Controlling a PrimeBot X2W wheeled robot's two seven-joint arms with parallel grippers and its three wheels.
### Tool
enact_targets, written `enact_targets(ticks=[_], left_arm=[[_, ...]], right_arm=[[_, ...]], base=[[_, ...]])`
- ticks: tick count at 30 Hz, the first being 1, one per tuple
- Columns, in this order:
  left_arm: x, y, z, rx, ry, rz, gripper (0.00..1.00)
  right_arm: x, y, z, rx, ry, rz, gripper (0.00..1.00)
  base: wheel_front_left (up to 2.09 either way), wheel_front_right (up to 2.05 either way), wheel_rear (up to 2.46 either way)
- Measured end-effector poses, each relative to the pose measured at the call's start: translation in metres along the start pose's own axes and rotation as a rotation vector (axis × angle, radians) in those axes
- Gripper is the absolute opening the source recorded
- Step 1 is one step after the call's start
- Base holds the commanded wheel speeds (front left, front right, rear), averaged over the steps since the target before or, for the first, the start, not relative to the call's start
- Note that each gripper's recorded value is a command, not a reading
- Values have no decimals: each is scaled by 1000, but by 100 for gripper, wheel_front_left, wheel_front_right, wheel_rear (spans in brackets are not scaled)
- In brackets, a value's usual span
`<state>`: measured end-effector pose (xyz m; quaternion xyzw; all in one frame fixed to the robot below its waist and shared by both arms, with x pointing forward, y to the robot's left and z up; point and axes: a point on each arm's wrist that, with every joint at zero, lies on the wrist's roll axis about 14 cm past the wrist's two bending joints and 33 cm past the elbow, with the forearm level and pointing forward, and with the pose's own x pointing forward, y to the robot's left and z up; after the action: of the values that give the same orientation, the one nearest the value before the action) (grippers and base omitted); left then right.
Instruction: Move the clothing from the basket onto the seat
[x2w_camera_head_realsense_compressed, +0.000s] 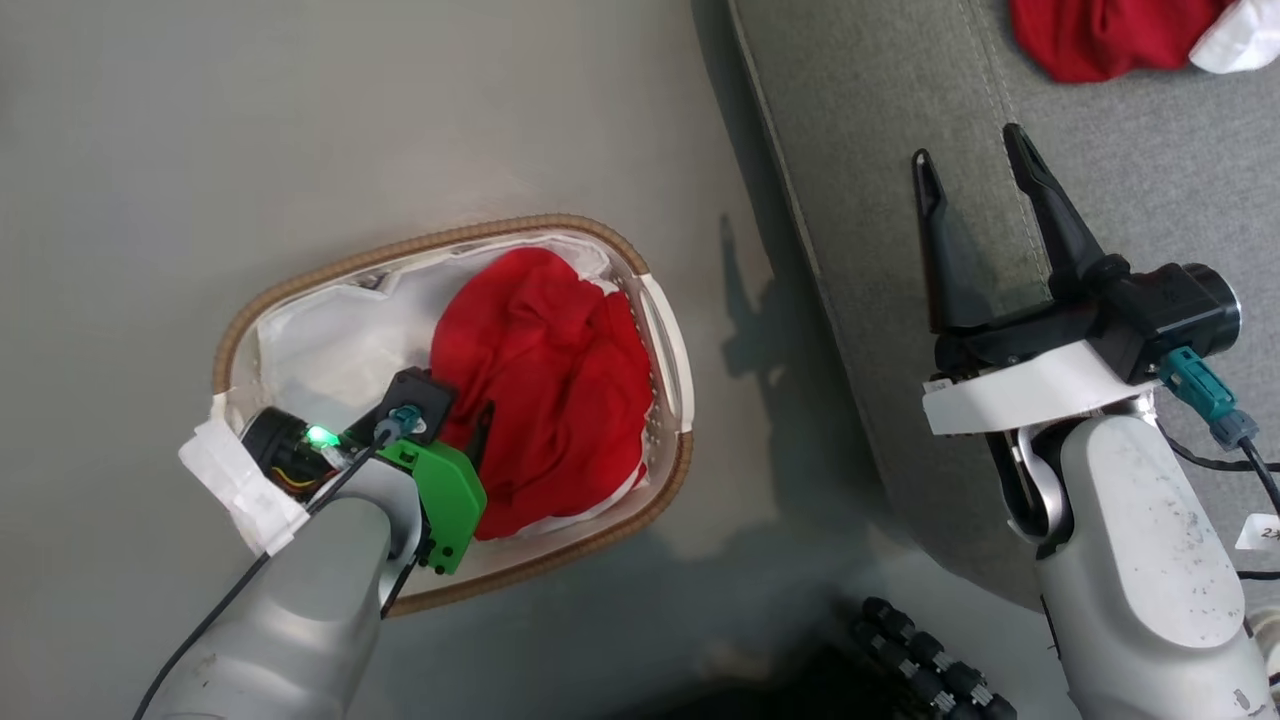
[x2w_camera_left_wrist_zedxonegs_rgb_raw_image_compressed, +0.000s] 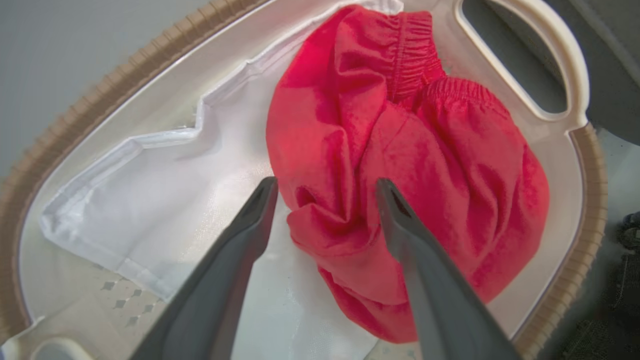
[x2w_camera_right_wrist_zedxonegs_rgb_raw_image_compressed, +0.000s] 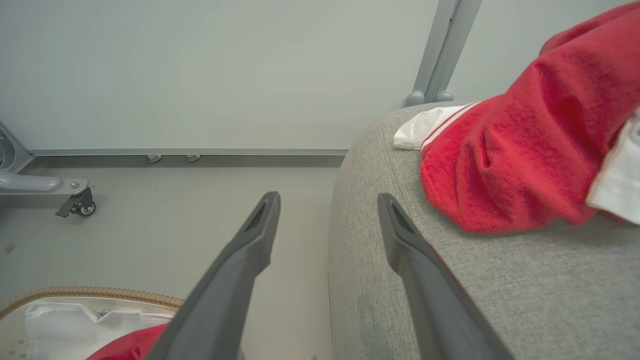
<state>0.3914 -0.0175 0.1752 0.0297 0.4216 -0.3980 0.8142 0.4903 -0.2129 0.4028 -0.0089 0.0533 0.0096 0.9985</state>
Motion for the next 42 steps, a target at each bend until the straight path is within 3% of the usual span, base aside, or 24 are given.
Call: enact_targets(ticks=[11,12,13,14,16,30,42], left_arm=[[39,-22,-48,-74,165,-104,99],[41,-24,-52,-83,179,-110,78],[42,-25,-55,-87,189,-116,47],[44,-27,-57,-89,196,-122,27],[46,-29,-60,-93,202,-131,0],[28,-35,-16,-75,54,-126,0],[-24,-42,78,-3,-210,-96,0]], right_arm=[[-4,-17,-37,-23,98,-34,100],[-4,-17,-38,-23,101,-35,100],[-5,-18,-39,-24,104,-36,100],[-5,-18,-41,-26,108,-38,100],[-6,-20,-43,-30,116,-41,100],[-10,-19,-20,-63,75,-35,100],[-39,-12,17,-85,19,-35,100]], base=[[0,0,0],[0,0,0],[0,0,0],[0,0,0],[0,0,0],[0,0,0],[0,0,0]])
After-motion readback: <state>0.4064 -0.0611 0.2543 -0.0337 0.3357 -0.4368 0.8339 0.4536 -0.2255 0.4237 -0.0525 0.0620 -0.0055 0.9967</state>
